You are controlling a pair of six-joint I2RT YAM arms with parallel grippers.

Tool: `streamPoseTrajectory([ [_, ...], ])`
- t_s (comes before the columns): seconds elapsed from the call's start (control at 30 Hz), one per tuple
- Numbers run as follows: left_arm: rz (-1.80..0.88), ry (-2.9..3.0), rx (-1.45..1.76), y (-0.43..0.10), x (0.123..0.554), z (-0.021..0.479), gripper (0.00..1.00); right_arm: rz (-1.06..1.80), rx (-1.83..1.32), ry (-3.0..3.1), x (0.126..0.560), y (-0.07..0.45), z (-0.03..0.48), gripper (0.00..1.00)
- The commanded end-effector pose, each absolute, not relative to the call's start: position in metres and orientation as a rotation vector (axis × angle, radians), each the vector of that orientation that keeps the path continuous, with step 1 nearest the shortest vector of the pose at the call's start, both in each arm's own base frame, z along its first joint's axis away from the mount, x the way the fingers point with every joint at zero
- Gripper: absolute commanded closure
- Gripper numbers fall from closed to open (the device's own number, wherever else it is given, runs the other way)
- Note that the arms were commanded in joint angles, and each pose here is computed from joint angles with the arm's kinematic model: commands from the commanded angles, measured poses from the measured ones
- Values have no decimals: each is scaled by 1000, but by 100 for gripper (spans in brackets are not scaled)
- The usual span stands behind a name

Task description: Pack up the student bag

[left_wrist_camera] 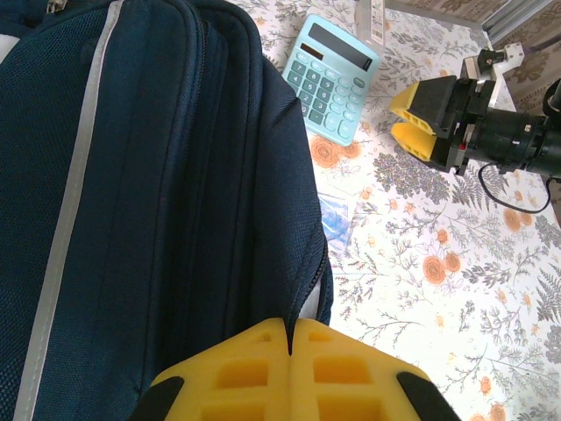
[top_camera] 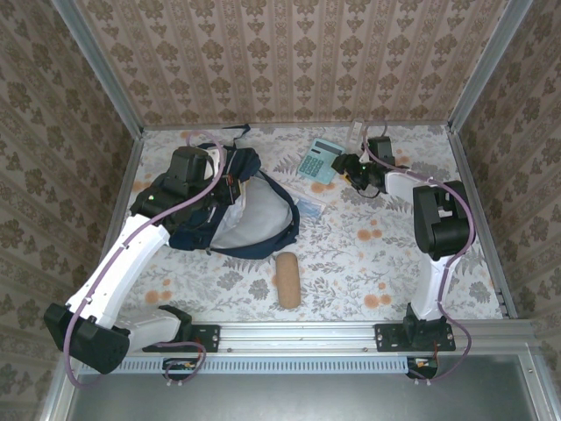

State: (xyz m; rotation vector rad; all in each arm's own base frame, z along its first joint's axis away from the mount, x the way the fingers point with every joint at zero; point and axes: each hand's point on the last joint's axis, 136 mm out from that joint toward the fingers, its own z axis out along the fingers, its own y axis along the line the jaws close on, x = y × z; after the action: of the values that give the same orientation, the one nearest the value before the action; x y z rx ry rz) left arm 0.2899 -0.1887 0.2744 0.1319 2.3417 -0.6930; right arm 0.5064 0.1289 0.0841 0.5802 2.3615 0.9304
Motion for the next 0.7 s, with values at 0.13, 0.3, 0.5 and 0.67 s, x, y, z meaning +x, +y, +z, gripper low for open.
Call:
streamPoseTrajectory([
  [0.13, -732, 2280, 122, -190, 294, 292, 100, 776, 531, 2415, 531, 120, 69, 32],
  [0.3, -721, 2283, 123, -189, 294, 293, 100, 760, 538, 2422, 546, 120, 57, 32],
  [0.5, -700, 2289, 123, -185, 293, 292, 100, 777, 502, 2399, 564, 116, 56, 36],
  [0.67, -695, 2299, 116, -185, 295, 289, 100, 862, 478, 2362, 580, 115, 59, 37],
])
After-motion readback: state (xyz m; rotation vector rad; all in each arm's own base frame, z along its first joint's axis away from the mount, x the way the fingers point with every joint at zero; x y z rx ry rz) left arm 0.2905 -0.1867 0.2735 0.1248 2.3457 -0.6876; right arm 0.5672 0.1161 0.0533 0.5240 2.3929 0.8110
